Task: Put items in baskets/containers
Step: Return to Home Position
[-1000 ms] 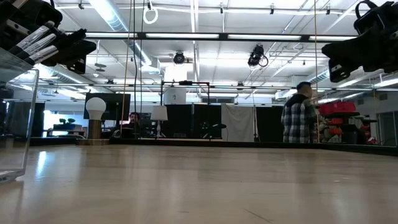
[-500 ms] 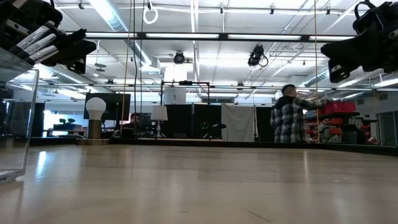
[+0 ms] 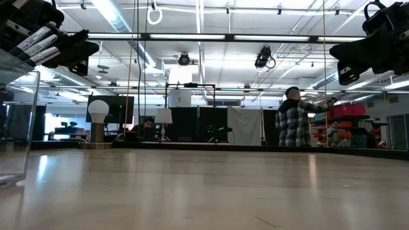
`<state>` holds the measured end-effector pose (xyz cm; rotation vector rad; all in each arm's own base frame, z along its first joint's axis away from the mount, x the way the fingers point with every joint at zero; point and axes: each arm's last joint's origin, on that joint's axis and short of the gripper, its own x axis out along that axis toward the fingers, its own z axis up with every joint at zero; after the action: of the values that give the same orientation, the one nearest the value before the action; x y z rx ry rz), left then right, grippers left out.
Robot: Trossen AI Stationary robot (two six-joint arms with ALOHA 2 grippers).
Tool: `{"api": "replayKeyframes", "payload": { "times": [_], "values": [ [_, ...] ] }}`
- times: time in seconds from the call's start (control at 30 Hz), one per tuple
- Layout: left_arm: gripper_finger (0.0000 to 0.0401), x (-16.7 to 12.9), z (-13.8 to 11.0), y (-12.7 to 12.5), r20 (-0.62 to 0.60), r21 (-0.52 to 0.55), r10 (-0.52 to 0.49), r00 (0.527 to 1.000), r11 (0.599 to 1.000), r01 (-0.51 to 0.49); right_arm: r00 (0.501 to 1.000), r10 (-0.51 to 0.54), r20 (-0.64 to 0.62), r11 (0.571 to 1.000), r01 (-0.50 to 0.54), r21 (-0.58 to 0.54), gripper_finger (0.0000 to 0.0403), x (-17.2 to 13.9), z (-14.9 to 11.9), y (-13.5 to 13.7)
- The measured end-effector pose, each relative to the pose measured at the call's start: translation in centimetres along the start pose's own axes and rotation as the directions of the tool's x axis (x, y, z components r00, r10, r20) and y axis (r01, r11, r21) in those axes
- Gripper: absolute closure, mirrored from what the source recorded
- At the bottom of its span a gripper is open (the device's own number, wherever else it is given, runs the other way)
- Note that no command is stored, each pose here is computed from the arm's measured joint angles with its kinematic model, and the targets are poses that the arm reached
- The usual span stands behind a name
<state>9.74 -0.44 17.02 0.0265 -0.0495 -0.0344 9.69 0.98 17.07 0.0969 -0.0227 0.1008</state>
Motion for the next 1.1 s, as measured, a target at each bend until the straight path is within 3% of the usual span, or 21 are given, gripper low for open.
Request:
{"api": "replayKeyframes", "payload": {
  "times": [1.1],
  "values": [
    [0.0394,-0.03,-0.25,0.12,-0.027,-0.024,0.007,1.000,1.000,-0.008,1.000,0.000,-0.001,1.000,0.000,0.000,0.0375,0.00,0.00,0.00]
  ]
}}
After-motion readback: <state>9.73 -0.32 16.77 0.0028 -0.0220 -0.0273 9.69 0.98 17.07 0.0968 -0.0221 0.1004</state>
